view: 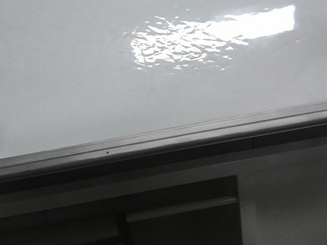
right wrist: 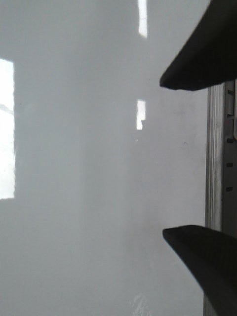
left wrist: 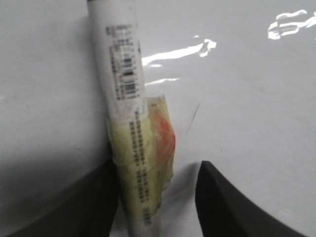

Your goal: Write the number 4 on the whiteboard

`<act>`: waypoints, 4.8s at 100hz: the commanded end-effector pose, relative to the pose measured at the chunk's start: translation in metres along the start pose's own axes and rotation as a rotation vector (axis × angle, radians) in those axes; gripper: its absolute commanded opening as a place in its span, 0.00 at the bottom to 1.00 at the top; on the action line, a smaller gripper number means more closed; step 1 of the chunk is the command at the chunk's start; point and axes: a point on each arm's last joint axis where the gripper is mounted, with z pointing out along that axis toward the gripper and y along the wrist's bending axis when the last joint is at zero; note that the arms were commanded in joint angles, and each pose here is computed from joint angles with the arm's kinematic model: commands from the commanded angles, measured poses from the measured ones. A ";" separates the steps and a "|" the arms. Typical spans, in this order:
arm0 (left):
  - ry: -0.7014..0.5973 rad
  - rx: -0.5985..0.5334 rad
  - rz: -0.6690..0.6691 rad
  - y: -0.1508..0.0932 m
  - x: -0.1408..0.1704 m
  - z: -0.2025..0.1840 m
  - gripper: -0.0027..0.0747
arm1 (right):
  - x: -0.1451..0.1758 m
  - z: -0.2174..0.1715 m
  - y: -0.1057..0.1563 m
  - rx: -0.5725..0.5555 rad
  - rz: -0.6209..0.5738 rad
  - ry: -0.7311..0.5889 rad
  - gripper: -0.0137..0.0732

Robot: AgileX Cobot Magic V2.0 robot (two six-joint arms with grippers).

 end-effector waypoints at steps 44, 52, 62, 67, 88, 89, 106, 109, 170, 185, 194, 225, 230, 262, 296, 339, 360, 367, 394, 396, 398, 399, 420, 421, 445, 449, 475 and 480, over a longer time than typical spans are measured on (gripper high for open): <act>-0.085 0.005 0.009 -0.001 -0.015 -0.008 0.04 | -0.021 -0.004 -0.001 0.003 0.003 -0.090 0.75; -0.097 0.010 0.012 -0.003 -0.017 -0.014 0.01 | -0.028 -0.007 0.000 -0.010 0.022 -0.032 0.74; -0.066 0.028 0.090 -0.011 -0.022 -0.026 0.01 | -0.038 -0.006 0.004 -0.062 -0.033 0.083 0.74; -0.037 0.041 0.142 -0.016 -0.026 -0.032 0.01 | -0.042 -0.003 0.007 -0.109 -0.073 0.128 0.74; 0.060 0.186 0.356 -0.052 -0.046 -0.058 0.01 | -0.058 0.015 0.039 -0.494 -0.231 0.277 0.74; 0.061 0.195 0.366 -0.054 -0.046 -0.059 0.01 | -0.058 0.017 0.041 -0.521 -0.229 0.287 0.74; 0.134 0.511 0.568 -0.094 -0.048 -0.074 0.01 | -0.067 0.035 0.063 -0.841 -0.366 0.290 0.74; 0.146 0.568 0.595 -0.100 -0.048 -0.076 0.01 | -0.069 0.037 0.066 -0.888 -0.381 0.279 0.74; 0.174 0.868 0.884 -0.164 -0.052 -0.062 0.01 | -0.090 0.094 0.144 -1.193 -0.708 0.208 0.74; 0.156 0.868 0.906 -0.164 -0.053 -0.062 0.01 | -0.090 0.109 0.160 -1.240 -0.735 0.229 0.74; 0.144 0.861 0.902 -0.164 -0.054 -0.061 0.01 | -0.090 0.114 0.164 -1.254 -0.726 0.238 0.74; 0.133 0.855 0.899 -0.164 -0.055 -0.061 0.01 | -0.088 0.113 0.164 -1.275 -0.742 0.244 0.45; 0.133 0.855 0.899 -0.164 -0.055 -0.061 0.01 | -0.088 0.113 0.164 -1.275 -0.742 0.244 0.40; 0.101 0.842 0.884 -0.165 -0.058 -0.060 0.30 | -0.088 0.113 0.164 -1.275 -0.742 0.244 0.14; 0.024 0.712 0.700 -0.126 -0.079 -0.078 0.61 | -0.100 0.103 0.142 -1.031 -0.701 0.291 0.14; -0.114 0.489 0.338 -0.044 -0.024 -0.132 0.60 | -0.084 0.083 0.086 -0.646 -0.370 0.325 0.14; -0.244 0.369 0.287 -0.032 -0.012 -0.144 0.60 | -0.084 0.080 0.087 -0.658 -0.341 0.311 0.14; -0.249 0.370 0.286 -0.033 -0.012 -0.144 0.60 | -0.086 0.081 0.090 -0.685 -0.310 0.322 0.14; -0.239 0.374 0.281 -0.033 -0.012 -0.141 0.60 | -0.106 0.100 0.103 -0.737 -0.296 0.399 0.14; -0.239 0.374 0.281 -0.033 -0.012 -0.141 0.60 | -0.109 0.101 0.104 -0.735 -0.289 0.405 0.14; -0.239 0.374 0.281 -0.033 -0.012 -0.141 0.60 | -0.110 0.102 0.104 -0.731 -0.285 0.415 0.14; -0.239 0.374 0.281 -0.033 -0.012 -0.141 0.60 | -0.112 0.102 0.104 -0.726 -0.289 0.415 0.14; -0.239 0.374 0.281 -0.033 -0.012 -0.141 0.60 | -0.111 0.101 0.121 -0.739 -0.311 0.386 0.14; -0.239 0.374 0.281 -0.033 -0.012 -0.141 0.60 | -0.110 0.101 0.121 -0.740 -0.310 0.382 0.14; -0.251 0.364 0.277 -0.032 -0.013 -0.141 0.60 | -0.111 0.123 0.131 -0.708 -0.272 0.325 0.14; -0.254 0.361 0.276 -0.032 -0.014 -0.141 0.60 | -0.108 0.128 0.134 -0.707 -0.272 0.338 0.14; -0.256 0.360 0.276 -0.032 -0.014 -0.141 0.60 | -0.090 0.166 0.148 -0.678 -0.271 0.381 0.14; -0.256 0.360 0.276 -0.032 -0.014 -0.141 0.60 | -0.082 0.171 0.153 -0.693 -0.277 0.434 0.14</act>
